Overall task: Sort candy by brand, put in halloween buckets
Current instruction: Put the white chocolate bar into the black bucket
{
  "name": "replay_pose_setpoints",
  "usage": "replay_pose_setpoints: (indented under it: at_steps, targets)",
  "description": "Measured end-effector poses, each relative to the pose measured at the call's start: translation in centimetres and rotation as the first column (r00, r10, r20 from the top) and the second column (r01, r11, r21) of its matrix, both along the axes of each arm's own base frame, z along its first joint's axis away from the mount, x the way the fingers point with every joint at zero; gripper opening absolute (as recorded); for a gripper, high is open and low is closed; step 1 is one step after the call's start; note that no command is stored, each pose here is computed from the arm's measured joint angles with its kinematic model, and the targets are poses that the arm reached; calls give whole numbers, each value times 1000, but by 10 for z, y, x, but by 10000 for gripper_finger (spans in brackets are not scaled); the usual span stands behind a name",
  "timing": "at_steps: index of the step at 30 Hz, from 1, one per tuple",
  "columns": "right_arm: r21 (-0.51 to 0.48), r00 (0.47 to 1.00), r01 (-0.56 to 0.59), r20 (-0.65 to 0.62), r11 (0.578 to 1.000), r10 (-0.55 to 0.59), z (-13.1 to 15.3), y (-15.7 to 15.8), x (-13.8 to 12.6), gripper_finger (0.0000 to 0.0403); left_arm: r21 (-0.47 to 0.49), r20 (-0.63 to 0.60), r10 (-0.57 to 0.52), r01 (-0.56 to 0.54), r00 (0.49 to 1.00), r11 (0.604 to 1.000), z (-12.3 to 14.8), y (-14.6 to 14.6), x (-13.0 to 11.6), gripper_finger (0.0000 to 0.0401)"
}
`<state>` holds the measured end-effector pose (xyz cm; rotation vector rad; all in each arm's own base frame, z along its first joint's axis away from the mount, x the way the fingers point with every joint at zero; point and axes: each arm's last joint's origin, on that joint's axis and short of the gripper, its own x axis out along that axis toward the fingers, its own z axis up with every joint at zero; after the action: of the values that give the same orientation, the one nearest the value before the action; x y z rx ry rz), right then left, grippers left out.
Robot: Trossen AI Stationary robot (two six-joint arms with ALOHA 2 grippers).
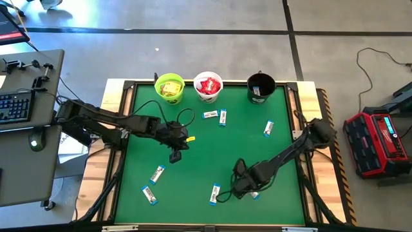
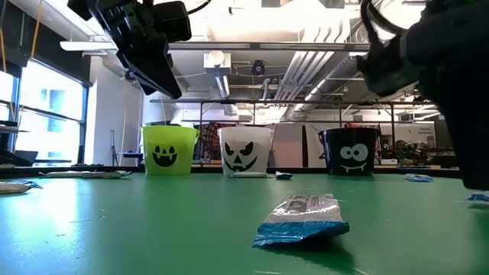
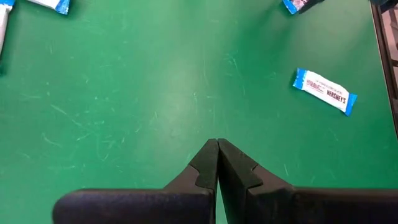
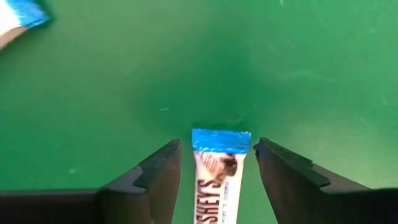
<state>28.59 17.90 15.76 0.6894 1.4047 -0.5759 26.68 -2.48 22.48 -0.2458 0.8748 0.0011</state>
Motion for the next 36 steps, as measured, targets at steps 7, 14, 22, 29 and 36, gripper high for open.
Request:
replay_pose_setpoints:
  at_steps: [7,14,22,29,36]
  targets:
    - [4,999,-2,-51,1000,3,-13,1,3,198,0,-4,0,0,1000,1000,0,0,0,0]
    - [3,998,-2,-69,1000,3,-16,1,4,172,0,-6,0,0,1000,1000,0,0,0,0]
    - [23,999,-8,-52,1000,9,-18,-3,9,27,7,-5,-7,7,1000,1000,0,0,0,0]
    - [29,999,-3,-45,1000,5,-17,-7,13,7,17,-3,-19,19,1000,1000,0,0,0,0]
    - [-8,999,-9,-31,1000,9,-12,-8,18,0,28,-4,-32,32,999,999,-1,0,-1,0]
